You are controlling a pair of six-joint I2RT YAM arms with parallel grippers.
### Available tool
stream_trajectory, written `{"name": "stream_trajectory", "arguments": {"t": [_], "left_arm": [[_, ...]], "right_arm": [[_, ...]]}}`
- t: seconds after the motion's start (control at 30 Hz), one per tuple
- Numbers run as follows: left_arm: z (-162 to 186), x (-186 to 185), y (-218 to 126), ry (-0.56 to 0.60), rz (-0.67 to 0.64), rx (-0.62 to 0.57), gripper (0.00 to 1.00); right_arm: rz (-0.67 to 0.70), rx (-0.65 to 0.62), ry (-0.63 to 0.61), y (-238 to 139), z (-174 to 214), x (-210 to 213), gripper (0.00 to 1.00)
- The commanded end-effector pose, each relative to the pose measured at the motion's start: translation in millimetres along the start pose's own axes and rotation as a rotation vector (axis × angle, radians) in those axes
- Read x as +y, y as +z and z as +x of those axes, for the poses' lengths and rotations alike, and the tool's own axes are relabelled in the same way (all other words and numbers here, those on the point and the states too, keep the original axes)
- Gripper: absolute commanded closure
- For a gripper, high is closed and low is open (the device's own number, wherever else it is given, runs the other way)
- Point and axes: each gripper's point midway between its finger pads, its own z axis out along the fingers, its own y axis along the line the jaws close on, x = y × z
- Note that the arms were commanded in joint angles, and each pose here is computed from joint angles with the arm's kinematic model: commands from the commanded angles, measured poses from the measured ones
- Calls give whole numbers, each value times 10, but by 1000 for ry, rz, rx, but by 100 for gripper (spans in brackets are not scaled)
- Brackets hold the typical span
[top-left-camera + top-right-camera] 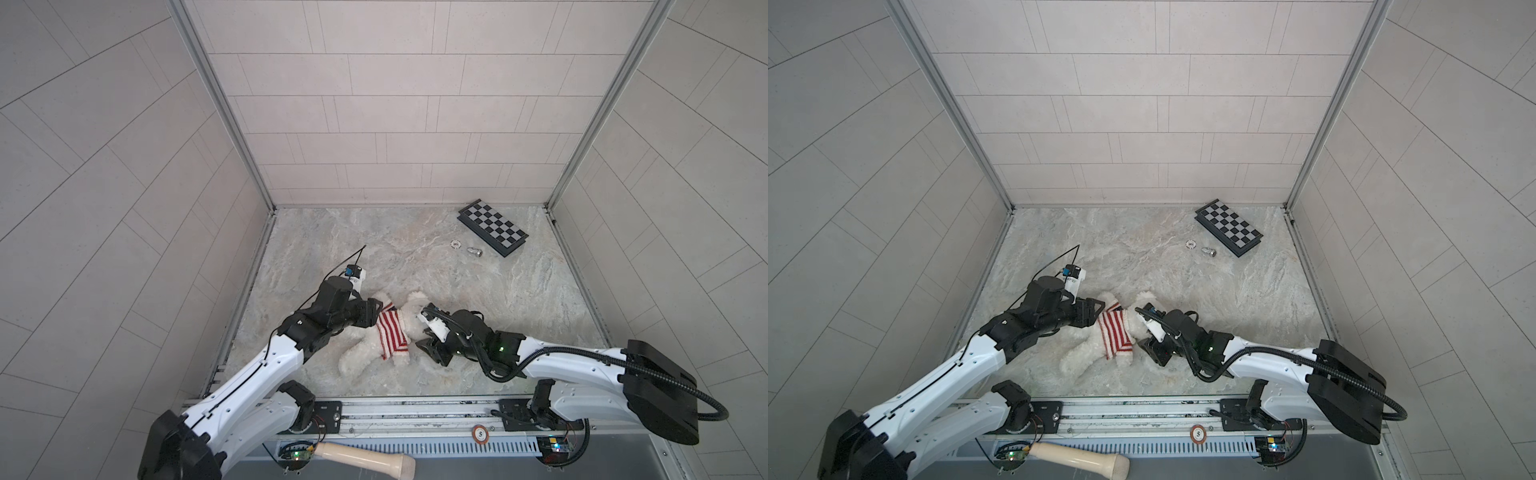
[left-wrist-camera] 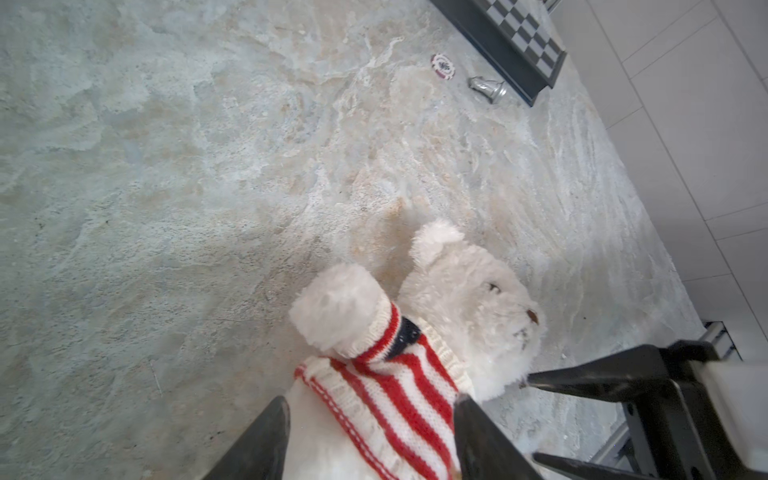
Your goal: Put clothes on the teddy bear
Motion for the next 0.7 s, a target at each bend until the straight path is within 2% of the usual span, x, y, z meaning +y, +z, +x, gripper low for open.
{"name": "stream_trajectory", "arguments": {"t": [0.0, 0.33, 0.67], "left_arm": [[-162, 26, 52, 0, 28, -20, 33], [-54, 211, 295, -44, 7, 51, 32], [177, 247, 288, -87, 22, 79, 34]], "right_arm": [[22, 23, 24, 4, 96, -47, 48], [64, 55, 42, 70, 220, -154, 50], [143, 68, 78, 111, 228, -489, 52]]}}
